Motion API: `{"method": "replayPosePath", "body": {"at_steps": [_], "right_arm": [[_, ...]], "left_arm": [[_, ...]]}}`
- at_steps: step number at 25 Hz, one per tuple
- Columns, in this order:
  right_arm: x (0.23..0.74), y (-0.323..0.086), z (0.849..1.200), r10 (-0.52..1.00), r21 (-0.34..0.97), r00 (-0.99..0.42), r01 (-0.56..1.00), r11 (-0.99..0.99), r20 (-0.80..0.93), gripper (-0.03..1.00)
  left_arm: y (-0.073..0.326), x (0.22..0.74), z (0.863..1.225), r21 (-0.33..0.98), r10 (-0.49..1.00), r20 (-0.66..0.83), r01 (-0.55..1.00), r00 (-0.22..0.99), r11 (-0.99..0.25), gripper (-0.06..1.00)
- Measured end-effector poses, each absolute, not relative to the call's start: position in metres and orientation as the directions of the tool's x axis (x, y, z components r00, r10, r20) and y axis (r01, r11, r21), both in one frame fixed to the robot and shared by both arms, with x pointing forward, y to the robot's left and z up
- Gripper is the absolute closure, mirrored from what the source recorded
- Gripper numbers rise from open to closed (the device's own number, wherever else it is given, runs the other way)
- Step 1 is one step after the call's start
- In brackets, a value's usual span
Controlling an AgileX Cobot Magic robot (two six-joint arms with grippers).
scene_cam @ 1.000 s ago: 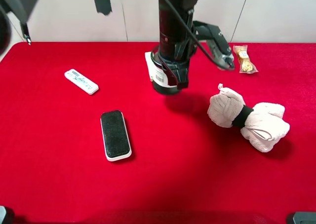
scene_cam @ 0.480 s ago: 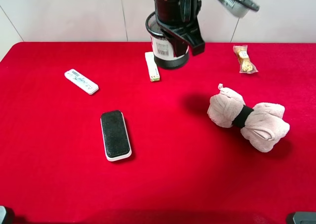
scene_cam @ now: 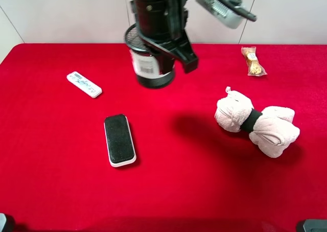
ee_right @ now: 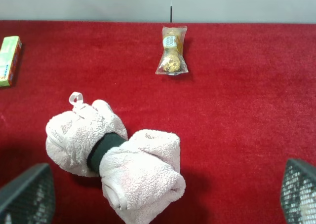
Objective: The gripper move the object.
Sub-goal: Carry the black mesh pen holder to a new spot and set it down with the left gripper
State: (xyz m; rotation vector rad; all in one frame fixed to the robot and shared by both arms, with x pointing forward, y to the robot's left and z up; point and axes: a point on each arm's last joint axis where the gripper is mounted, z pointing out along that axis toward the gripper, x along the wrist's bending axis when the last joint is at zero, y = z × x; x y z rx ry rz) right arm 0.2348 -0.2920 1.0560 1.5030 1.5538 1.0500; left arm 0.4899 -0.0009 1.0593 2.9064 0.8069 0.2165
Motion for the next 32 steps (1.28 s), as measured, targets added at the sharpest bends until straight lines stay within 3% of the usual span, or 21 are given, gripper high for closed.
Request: {"method": "replayPosePath", "body": {"at_steps": [11, 32], "right_arm": [[0.235, -0.292, 1.056, 0.997, 0.912, -0.059, 0.409, -0.012, 0.040, 0.27], [0.235, -0.292, 1.056, 0.997, 0.912, -0.059, 0.410, -0.012, 0.040, 0.27]], "left_arm": [[0.043, 0.455, 1.054, 0.076, 0.607, 0.086, 0.602, 0.790, -0.795, 0.88], [0.106, 0.404, 1.008, -0.090, 0.688, 0.092, 0.694, 0.720, -0.714, 0.88]]}}
